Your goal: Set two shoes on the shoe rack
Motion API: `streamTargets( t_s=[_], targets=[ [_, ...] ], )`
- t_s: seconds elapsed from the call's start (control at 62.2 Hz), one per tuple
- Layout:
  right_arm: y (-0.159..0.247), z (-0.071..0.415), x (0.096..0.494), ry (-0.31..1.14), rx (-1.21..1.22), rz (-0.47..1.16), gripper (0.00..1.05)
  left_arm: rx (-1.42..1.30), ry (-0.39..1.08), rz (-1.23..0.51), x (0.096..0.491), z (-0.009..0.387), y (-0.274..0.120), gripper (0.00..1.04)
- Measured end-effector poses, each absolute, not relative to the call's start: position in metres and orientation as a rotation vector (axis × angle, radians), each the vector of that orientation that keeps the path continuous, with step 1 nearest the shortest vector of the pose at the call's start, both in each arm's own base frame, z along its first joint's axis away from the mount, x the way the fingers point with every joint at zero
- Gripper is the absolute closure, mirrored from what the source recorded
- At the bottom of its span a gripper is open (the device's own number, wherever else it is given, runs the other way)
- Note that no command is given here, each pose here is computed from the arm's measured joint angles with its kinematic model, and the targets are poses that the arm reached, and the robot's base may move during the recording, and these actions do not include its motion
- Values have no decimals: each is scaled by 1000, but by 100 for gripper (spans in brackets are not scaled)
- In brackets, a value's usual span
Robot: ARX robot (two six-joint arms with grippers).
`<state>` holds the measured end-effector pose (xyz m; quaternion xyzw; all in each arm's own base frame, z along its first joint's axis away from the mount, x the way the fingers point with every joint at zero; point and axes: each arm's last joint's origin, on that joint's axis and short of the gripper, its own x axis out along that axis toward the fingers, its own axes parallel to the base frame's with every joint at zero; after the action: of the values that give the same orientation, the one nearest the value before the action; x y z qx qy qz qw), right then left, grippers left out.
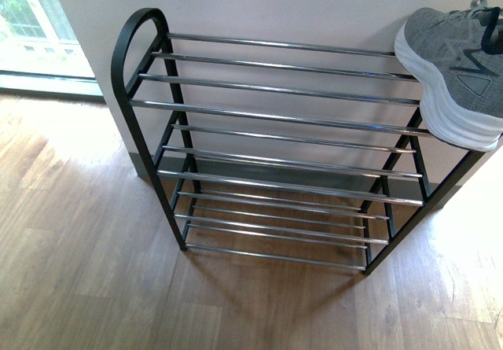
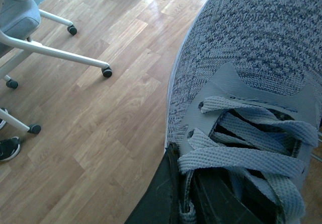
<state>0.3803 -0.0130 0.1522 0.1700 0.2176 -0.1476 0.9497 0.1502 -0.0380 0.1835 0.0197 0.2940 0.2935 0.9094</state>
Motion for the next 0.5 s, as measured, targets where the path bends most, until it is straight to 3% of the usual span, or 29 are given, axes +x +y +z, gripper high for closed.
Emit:
streamTargets(
  t_s=[0.225,0.498],
  targets=[
    [-6,148,381,457,356,-270,103,41,606,606,150,184,-38,103],
    [-10,158,369,610,400,-145,60,41,606,605,150,184,-38,103]
  ],
)
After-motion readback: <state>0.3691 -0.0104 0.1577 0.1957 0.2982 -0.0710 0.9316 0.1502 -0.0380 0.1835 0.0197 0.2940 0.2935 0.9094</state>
